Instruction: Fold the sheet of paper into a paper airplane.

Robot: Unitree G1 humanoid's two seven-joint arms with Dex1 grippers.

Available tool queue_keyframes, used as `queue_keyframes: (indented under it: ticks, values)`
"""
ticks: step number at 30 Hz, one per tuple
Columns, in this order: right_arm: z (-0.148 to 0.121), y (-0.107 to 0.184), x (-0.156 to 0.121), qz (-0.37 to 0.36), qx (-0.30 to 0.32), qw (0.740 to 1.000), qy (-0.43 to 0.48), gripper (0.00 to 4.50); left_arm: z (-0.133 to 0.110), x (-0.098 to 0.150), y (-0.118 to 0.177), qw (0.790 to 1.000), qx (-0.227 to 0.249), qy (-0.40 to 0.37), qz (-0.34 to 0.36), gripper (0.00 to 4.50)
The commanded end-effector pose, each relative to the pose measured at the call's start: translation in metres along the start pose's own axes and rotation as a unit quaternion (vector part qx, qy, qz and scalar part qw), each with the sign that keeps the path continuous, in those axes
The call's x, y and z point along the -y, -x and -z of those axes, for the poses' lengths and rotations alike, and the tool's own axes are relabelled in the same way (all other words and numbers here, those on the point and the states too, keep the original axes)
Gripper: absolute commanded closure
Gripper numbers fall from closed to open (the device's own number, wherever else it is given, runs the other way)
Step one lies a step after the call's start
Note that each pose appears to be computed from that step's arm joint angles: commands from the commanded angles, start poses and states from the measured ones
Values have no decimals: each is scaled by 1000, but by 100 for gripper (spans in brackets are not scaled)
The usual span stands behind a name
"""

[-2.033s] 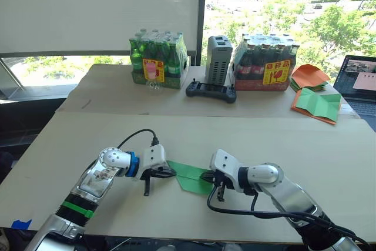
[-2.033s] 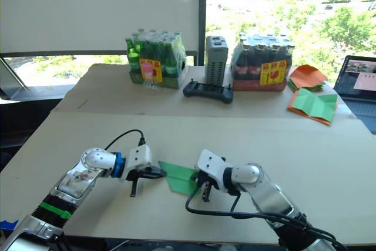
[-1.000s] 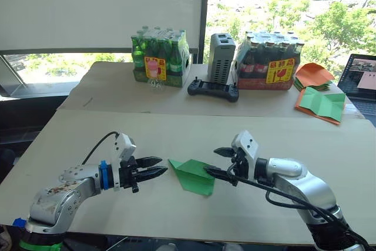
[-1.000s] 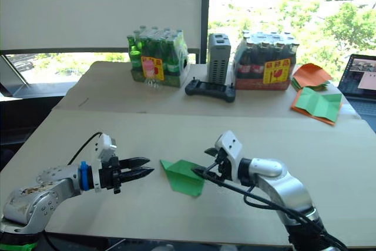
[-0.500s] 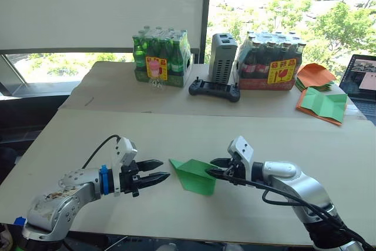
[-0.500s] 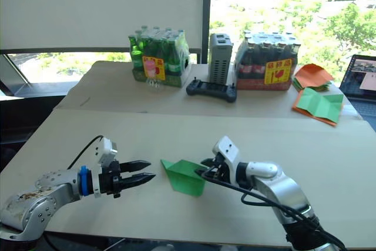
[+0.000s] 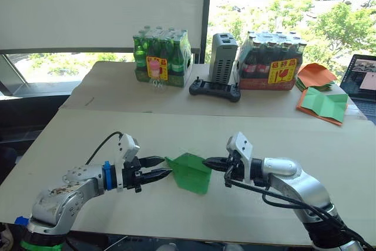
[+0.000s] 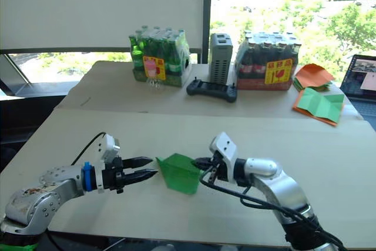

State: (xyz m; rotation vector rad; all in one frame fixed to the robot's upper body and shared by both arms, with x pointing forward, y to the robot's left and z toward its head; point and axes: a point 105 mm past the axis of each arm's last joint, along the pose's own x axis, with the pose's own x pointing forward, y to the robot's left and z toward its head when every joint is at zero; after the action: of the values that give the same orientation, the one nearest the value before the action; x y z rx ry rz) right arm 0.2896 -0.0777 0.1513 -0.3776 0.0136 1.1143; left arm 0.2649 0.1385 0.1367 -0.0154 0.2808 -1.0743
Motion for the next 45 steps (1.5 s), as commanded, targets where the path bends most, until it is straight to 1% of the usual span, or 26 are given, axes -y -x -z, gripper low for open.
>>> queue_keyframes:
  ticks: [1, 2, 4, 7, 8, 10, 11, 14, 16, 17, 19, 20, 21, 22, 23, 26, 28, 30, 32, 33, 36, 37, 43, 45]
  values:
    - [-44, 5, 8, 30, 55, 974, 216, 445, -12, -2, -2, 1000, 19, -18, 3, 196]
    - [-48, 4, 8, 31, 57, 962, 264, 445, -12, -2, -3, 1000, 19, -19, 5, 196]
    - [-52, 3, 2, 32, 63, 929, 362, 445, -12, -2, -4, 1000, 18, -21, 7, 196]
    - [-42, -1, -4, 37, 62, 883, 463, 445, -12, -2, -5, 1000, 19, -22, 7, 196]
    - [-30, -4, -7, 27, 47, 875, 482, 445, -12, -1, -5, 1000, 19, -22, 8, 196]
    - [-4, -7, -17, -10, 19, 870, 492, 445, -12, 1, -6, 1000, 19, -22, 11, 196]
    - [3, -7, -21, -22, 14, 870, 493, 445, -12, 2, -7, 999, 20, -22, 12, 196]
    - [24, -8, -27, -40, -9, 889, 457, 445, -12, 1, -6, 999, 19, -23, 12, 196]
    - [30, -8, -28, -45, -19, 896, 442, 445, -12, 1, -5, 1000, 18, -23, 11, 196]
    - [30, -8, -27, -37, -17, 909, 415, 418, -12, 1, -5, 1000, 18, -23, 10, 196]
    - [27, -7, -25, -29, -14, 927, 375, 358, -12, 1, -5, 1000, 17, -23, 10, 196]
    - [23, -6, -27, -31, -5, 936, 350, 324, -11, 2, -5, 1000, 16, -23, 12, 196]
    - [17, -6, -29, -38, 4, 942, 334, 305, -10, 2, -5, 1000, 16, -23, 12, 196]
    - [14, -5, -31, -44, 10, 945, 323, 258, -10, 2, -5, 1000, 15, -23, 12, 196]
    - [9, -4, -36, -57, 15, 950, 308, 224, -10, 2, -5, 1000, 15, -22, 11, 196]
    - [-2, -3, -47, -96, 23, 966, 238, 224, -9, 1, -6, 1000, 14, -20, 11, 196]
    - [-14, -3, -45, -91, 37, 975, 202, 224, -8, 1, -7, 1000, 13, -20, 13, 196]
    - [-20, -6, -34, -69, 39, 987, 142, 224, -8, 2, -7, 1000, 12, -21, 15, 196]
    - [-23, -8, -23, -47, 39, 994, 88, 276, -7, 2, -6, 1000, 11, -21, 15, 196]
    - [-18, -12, -13, -26, 20, 997, 72, 303, -7, 2, -6, 1000, 11, -21, 15, 196]
    - [-6, -18, -1, -5, -14, 998, 66, 409, -8, 3, -7, 1000, 13, -19, 17, 196]
    - [0, -20, -1, -7, -25, 998, 63, 442, -8, 4, -7, 1000, 13, -19, 18, 196]
    - [17, -23, -16, -41, -51, 997, 43, 447, -8, 3, -4, 1000, 12, -20, 10, 196]
    - [29, -24, -23, -54, -75, 995, 42, 447, -9, 2, -2, 1000, 13, -21, 7, 196]
